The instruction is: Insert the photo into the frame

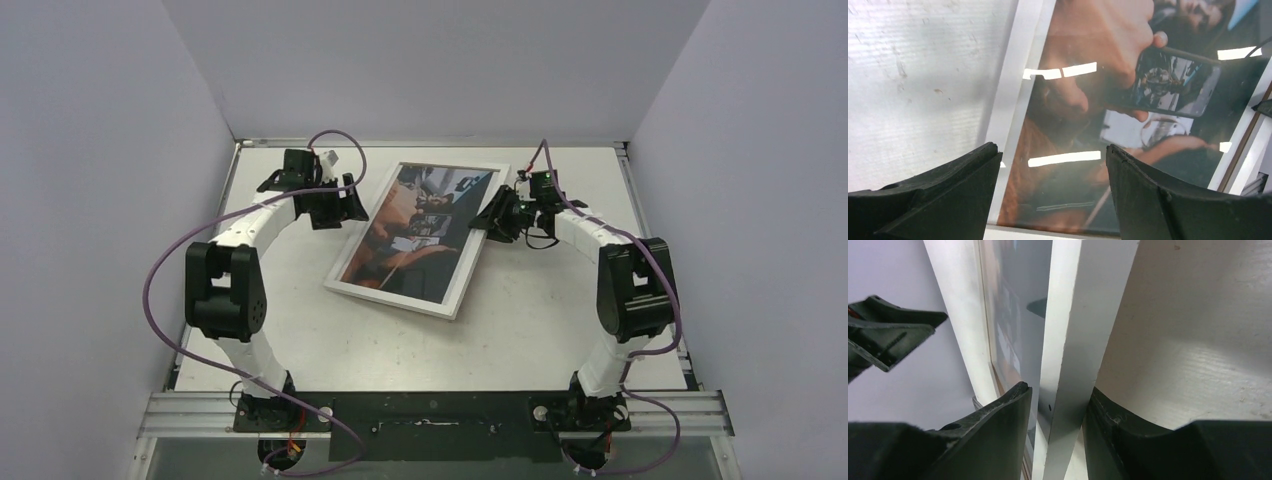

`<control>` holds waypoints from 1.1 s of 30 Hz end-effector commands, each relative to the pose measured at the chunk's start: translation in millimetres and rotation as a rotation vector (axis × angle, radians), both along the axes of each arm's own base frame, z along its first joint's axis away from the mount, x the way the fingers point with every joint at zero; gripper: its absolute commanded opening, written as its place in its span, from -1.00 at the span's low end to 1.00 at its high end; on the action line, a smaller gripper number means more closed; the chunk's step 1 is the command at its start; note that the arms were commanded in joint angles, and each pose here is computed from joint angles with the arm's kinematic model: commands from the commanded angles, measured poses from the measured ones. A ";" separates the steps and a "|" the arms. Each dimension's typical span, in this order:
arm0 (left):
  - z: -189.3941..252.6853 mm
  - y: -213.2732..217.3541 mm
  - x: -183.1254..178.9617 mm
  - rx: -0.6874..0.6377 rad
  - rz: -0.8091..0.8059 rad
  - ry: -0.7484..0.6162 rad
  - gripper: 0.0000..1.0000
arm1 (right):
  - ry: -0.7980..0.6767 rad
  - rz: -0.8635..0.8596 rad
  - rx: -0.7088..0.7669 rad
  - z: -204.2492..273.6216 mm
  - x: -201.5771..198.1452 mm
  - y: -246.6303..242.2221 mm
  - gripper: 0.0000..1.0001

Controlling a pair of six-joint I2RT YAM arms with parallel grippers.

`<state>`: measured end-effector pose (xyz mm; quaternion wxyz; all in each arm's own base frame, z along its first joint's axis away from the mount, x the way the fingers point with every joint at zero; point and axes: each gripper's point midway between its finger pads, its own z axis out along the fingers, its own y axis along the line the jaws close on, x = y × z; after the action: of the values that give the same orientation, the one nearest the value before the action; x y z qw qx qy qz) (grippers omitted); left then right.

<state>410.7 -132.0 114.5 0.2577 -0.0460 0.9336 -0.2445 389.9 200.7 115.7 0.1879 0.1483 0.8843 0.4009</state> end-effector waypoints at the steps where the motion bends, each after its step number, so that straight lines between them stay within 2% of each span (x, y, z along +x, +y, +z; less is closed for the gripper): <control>1: 10.6 7.4 31.3 0.020 -0.014 -0.072 0.50 | -0.150 0.100 0.051 13.3 14.1 4.4 -0.18; 6: -7.0 15.1 46.8 0.044 -0.021 -0.056 0.50 | -0.134 0.157 0.035 -12.5 13.4 1.0 -0.15; 9: -19.2 25.4 54.9 0.081 -0.007 -0.048 0.51 | -0.122 0.164 0.012 -26.5 15.8 -2.9 -0.05; 11: -27.4 35.3 59.1 0.107 0.014 -0.028 0.51 | -0.117 0.141 -0.020 -31.6 18.9 -9.3 0.16; 15: -35.9 41.5 68.0 0.114 0.025 -0.017 0.54 | -0.133 0.099 -0.098 -29.9 22.2 -25.9 0.46; 18: -40.6 38.0 72.5 0.098 0.014 -0.009 0.55 | -0.111 0.070 -0.188 -32.2 19.7 -42.6 0.56; 23: -49.9 31.9 75.6 0.061 0.005 0.008 0.55 | -0.016 -0.020 -0.399 -44.7 8.5 -80.7 0.62; 28: -60.8 23.1 73.7 0.013 -0.020 0.041 0.54 | 0.024 -0.068 -0.394 -50.6 8.7 -78.3 0.62; 30: -64.1 20.5 70.4 -0.003 -0.028 0.053 0.47 | 0.039 -0.089 -0.370 -53.2 12.6 -73.1 0.58; 33: -70.1 17.4 63.1 -0.025 -0.033 0.072 0.29 | 0.048 -0.102 -0.348 -55.7 20.2 -63.0 0.41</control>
<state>469.0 -106.0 34.6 0.2089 -0.0512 0.9497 -0.2274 387.4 128.5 45.5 0.1818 0.1513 0.9451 0.2254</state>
